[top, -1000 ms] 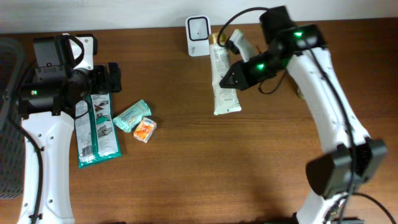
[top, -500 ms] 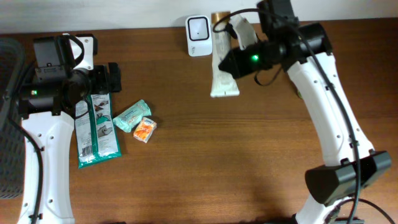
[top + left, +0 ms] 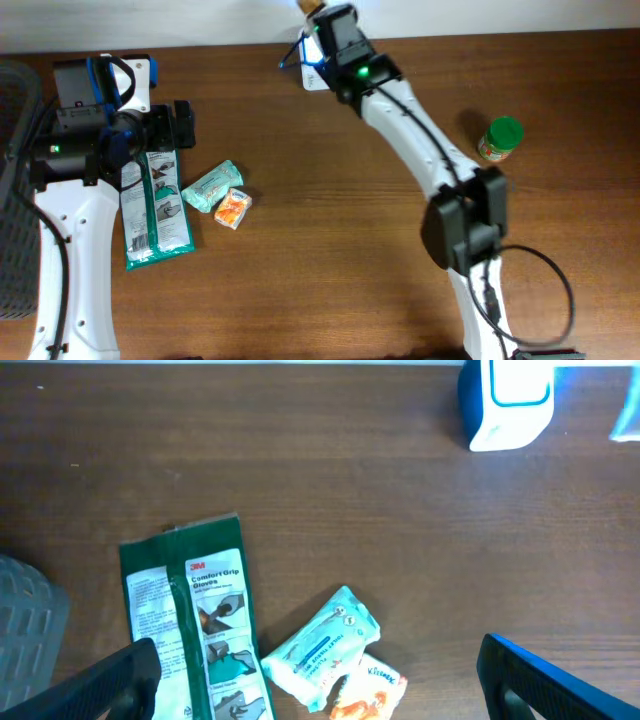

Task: Scan the item barcode
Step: 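Rotate the held tube and carry it up toward the white scanner, then hold the tube's label under the white scanner with the right gripper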

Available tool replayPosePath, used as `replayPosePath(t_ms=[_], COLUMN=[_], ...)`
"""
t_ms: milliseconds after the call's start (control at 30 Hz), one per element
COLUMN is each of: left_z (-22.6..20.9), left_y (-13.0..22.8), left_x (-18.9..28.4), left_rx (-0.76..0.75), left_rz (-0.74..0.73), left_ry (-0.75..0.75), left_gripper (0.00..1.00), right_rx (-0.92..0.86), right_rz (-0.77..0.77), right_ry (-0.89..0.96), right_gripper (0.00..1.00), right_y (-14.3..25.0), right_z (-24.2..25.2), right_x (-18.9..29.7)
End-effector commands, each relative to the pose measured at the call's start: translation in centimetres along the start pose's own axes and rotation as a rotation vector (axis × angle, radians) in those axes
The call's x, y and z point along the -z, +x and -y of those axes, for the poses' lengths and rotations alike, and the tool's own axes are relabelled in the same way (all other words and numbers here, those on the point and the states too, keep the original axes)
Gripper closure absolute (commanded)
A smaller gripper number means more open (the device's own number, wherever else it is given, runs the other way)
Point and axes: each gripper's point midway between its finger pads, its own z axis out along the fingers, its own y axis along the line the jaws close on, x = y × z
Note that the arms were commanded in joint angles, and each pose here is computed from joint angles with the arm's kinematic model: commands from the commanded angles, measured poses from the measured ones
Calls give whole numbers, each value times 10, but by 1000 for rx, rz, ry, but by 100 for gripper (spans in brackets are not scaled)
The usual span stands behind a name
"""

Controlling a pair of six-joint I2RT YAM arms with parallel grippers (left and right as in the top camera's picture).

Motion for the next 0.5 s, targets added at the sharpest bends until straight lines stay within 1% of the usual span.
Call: replayPosePath(t_ms=[0, 67, 167, 333, 467], left_z=[2, 2, 2, 2, 2], left_y=[-5, -5, -5, -5, -5], left_x=[2, 2, 2, 2, 2], left_rx=[-11, -10, -10, -11, -10], left_rz=[14, 13, 13, 14, 13], left_ry=[9, 9, 9, 9, 10], left_gripper=[1, 1, 1, 1, 1], right_rx=[192, 237, 242, 369, 382], right_rz=[-34, -22, 4, -19, -34], right_ry=[183, 198, 216, 216, 230], right_gripper=[96, 96, 96, 96, 96], right_y=[3, 3, 1, 14, 20], right_z=[18, 12, 7, -7, -7], right_x=[-19, -32, -46, -68, -74])
